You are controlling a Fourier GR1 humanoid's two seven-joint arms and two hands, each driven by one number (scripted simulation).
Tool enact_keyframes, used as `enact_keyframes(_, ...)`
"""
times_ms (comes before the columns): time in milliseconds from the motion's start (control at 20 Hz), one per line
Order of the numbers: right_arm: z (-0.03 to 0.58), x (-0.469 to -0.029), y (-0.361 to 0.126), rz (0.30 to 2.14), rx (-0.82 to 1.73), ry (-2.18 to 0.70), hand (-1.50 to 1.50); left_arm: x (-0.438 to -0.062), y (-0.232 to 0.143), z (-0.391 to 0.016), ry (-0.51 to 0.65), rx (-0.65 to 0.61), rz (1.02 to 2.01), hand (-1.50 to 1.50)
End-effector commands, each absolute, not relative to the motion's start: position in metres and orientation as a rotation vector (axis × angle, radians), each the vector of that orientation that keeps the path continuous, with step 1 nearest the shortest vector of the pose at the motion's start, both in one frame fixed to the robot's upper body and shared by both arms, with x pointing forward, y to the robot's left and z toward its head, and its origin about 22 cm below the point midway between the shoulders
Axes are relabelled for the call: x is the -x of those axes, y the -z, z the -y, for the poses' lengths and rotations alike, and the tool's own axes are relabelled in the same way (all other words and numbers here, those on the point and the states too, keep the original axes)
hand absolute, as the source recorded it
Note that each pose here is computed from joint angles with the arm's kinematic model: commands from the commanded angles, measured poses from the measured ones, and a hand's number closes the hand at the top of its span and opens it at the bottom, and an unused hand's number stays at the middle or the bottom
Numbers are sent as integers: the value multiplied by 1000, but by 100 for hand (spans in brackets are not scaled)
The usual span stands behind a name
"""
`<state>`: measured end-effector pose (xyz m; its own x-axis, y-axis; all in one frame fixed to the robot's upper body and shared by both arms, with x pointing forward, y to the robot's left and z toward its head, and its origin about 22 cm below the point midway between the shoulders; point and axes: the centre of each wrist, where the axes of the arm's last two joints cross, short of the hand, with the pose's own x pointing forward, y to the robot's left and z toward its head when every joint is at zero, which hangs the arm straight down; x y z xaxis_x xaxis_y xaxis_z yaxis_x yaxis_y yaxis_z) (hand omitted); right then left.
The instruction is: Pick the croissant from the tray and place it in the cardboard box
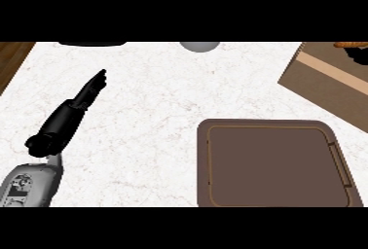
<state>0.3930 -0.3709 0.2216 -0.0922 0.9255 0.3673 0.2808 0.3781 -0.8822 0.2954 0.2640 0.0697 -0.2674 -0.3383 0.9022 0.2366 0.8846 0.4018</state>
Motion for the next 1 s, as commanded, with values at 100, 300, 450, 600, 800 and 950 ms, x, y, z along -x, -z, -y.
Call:
enact_keyframes(100,418,-397,-204,1313,1034,-934,150,-291,-63,-248,566,-64,1776,0)
enact_keyframes(300,437,-400,-198,1227,960,-991,150,-295,-72,-262,565,-51,1773,0)
enact_keyframes(450,458,-392,-196,1169,914,-1065,150,-300,-71,-262,567,-63,1779,0)
enact_keyframes(600,474,-385,-193,1047,905,-1080,150,-302,-72,-261,568,-57,1777,0)
enact_keyframes(800,495,-370,-185,1061,743,-1162,-150,-294,-64,-256,581,-33,1763,0)
enact_keyframes(950,494,-373,-187,1190,668,-1175,-150,-295,-54,-231,575,-48,1777,0)
